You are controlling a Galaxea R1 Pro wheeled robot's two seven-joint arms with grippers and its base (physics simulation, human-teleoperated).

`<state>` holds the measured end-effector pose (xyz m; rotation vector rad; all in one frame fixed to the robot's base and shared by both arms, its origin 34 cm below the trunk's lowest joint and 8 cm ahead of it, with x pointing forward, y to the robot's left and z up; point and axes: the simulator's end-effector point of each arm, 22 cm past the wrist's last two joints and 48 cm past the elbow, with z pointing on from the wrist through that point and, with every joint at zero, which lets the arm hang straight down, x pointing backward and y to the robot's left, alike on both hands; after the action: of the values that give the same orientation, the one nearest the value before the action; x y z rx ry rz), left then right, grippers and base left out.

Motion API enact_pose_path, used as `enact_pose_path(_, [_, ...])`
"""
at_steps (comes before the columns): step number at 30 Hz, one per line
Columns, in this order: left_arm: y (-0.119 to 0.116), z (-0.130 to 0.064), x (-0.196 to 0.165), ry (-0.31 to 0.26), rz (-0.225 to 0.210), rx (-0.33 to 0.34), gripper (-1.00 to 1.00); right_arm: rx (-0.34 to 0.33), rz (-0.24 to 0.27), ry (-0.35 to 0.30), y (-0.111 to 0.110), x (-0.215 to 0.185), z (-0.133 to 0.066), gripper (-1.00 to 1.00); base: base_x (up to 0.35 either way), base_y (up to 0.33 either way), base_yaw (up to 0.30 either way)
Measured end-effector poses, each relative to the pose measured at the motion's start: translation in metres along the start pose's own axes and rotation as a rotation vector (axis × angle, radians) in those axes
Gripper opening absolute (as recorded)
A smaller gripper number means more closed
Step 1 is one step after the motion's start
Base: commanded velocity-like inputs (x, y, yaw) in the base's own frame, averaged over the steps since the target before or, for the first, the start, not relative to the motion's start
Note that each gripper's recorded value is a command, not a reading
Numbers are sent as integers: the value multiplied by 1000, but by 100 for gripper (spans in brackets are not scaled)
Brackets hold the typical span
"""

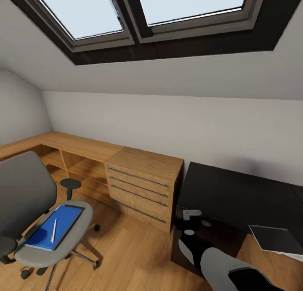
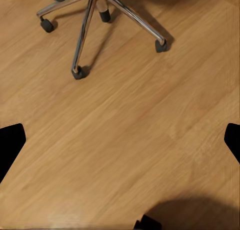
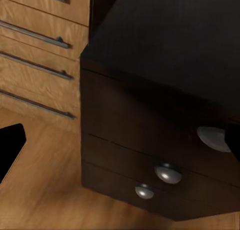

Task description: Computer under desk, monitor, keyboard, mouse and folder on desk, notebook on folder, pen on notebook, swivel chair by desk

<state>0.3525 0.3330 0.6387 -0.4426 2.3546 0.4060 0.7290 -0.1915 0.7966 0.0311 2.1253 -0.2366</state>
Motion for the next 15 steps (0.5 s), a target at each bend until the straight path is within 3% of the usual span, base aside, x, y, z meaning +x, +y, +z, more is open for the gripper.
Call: enact_pose_path(15, [1, 0, 1, 1, 3, -2, 100, -3, -11, -9, 1, 1, -1, 100, 0, 0, 278])
